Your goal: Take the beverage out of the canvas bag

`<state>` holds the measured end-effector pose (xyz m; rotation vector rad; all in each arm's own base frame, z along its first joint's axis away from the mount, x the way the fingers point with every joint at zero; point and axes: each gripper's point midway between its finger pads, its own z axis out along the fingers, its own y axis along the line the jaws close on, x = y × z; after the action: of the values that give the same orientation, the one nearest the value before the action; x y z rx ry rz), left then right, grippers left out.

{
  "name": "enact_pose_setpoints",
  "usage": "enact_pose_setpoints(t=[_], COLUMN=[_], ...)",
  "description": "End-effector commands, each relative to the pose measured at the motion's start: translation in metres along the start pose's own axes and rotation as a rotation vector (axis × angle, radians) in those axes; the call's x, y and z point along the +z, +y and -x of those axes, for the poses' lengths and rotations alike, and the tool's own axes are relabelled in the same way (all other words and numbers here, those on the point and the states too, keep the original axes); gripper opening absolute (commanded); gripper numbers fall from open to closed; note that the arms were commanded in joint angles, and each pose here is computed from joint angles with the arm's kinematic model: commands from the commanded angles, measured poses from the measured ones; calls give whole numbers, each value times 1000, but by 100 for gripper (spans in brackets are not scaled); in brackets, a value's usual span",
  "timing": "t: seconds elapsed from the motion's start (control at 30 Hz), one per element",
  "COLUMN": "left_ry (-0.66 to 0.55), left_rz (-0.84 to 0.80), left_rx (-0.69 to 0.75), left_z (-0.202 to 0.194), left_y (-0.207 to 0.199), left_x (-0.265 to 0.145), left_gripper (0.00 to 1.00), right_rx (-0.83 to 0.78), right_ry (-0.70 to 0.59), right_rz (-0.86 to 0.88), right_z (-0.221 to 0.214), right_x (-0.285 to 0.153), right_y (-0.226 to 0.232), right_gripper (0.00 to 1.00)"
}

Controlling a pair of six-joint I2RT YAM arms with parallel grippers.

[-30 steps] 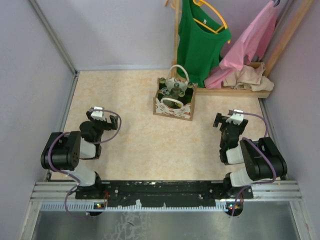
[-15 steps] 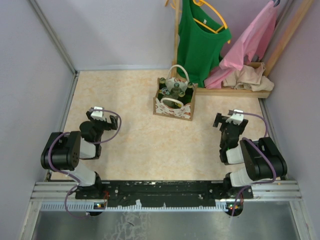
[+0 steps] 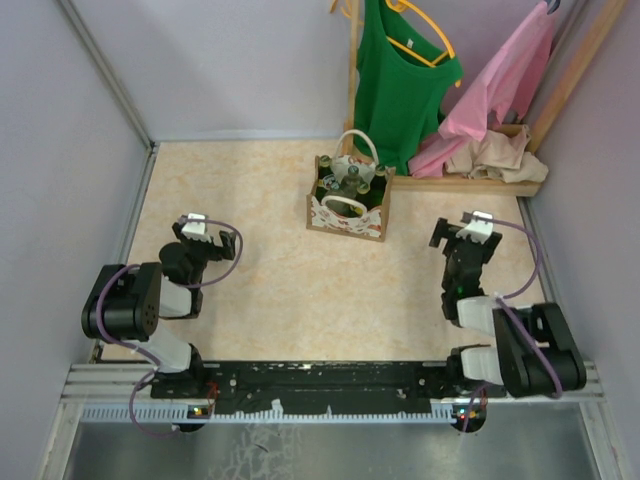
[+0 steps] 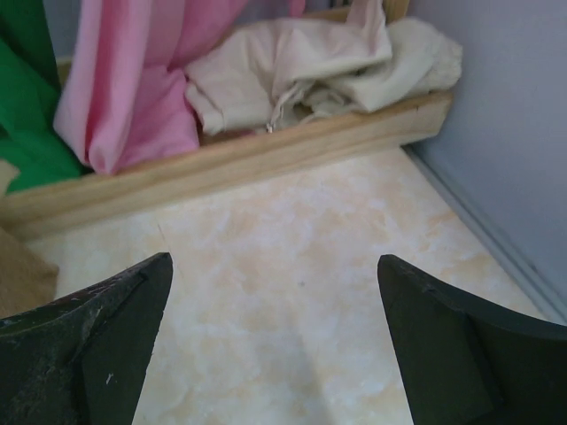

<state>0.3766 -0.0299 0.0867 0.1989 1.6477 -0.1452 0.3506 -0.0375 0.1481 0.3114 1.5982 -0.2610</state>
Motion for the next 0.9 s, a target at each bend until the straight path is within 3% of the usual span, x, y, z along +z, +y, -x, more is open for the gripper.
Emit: enact_pose_setpoints(t=[0.0, 0.13, 0.23, 0.33, 0.4, 0.53, 0.6, 0.87], left_ry=[-20, -19, -20, -20, -20, -20, -20, -19], left_rz=[-4, -4, -6, -5, -3, -4, -3, -3], left_rx=[10, 10, 9, 10, 10, 11, 10, 9], left_z=[6, 6, 6, 6, 7, 6, 6, 6], left_y=[-1, -1, -1, -1, -1, -1, -1, -1], left_x=[3, 3, 3, 3, 3, 3, 3, 3], left_gripper=[100, 100, 100, 100, 100, 100, 100, 100], right_rx=[31, 65, 93, 51, 7, -10, -18, -57], right_ry=[15, 70, 106, 89, 94, 123, 127, 146], right_rz=[-91, -56, 64, 122, 155, 271, 310, 444], right_z=[53, 91, 107, 124, 127, 128, 125, 119], right_x=[7, 18, 23, 23, 24, 22, 18, 0], right_y=[-8, 9, 42, 75, 98, 141, 156, 212], right_gripper=[99, 99, 99, 92, 84, 53, 45, 61])
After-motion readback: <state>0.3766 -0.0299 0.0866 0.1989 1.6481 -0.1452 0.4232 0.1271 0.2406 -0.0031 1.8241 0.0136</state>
